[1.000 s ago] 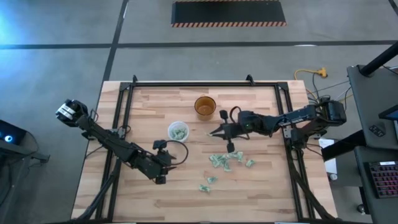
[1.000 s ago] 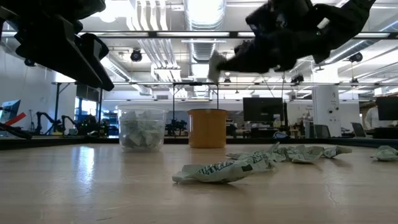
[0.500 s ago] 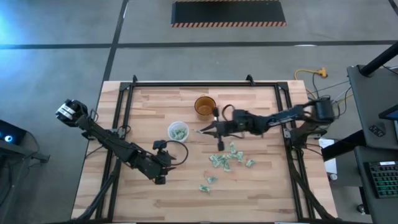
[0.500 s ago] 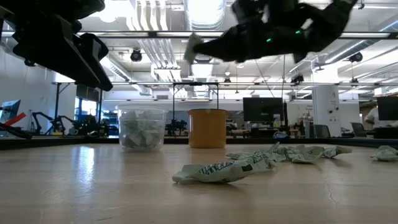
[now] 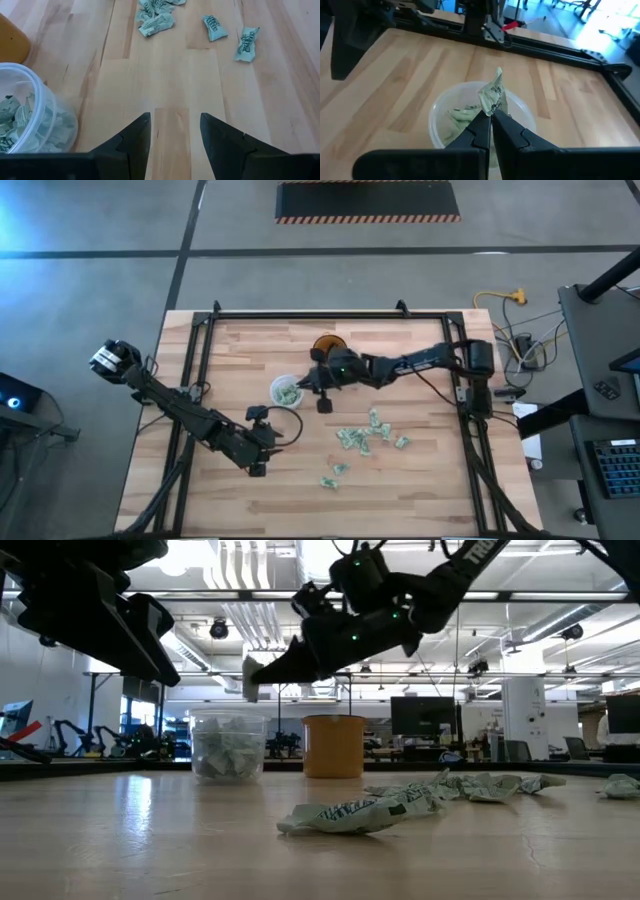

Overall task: Pick and place Stevia / Truvia into bins
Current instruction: Put the stevia packet into the transparent bin

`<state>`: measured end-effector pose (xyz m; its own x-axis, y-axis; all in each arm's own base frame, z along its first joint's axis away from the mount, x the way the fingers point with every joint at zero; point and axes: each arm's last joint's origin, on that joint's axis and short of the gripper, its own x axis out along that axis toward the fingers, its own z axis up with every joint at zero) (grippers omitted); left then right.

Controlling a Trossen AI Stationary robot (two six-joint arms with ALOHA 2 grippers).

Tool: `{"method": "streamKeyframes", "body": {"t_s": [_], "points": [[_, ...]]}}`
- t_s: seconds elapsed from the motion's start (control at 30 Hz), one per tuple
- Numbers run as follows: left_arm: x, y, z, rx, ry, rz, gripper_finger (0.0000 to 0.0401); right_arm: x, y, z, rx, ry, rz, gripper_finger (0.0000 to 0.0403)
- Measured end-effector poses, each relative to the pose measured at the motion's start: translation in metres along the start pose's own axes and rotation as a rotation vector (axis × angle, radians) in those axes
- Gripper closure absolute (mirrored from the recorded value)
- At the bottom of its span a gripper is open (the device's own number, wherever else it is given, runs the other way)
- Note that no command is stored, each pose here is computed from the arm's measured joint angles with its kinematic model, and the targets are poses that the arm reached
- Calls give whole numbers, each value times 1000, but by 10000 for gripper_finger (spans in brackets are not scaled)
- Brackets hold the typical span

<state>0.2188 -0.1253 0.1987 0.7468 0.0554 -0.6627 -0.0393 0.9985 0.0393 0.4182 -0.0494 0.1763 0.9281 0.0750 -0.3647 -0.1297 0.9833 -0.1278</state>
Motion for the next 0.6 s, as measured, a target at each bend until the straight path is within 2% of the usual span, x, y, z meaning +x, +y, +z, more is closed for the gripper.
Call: {"method": "streamKeyframes", "body": {"t_s": [0.17, 0.33, 0.43, 0.6], "points": [[0, 0, 0, -1, -2, -1, 246, 16, -1, -5, 15, 33, 33, 394], [0, 0, 0, 0, 0, 0, 246, 13, -1, -4, 1, 42, 52, 389], [0, 0, 0, 0, 0, 0, 246, 7, 1, -2, -1, 48, 85, 367], [0, 0, 0, 0, -1, -1, 246, 1, 1, -1, -2, 83, 85, 309]]}}
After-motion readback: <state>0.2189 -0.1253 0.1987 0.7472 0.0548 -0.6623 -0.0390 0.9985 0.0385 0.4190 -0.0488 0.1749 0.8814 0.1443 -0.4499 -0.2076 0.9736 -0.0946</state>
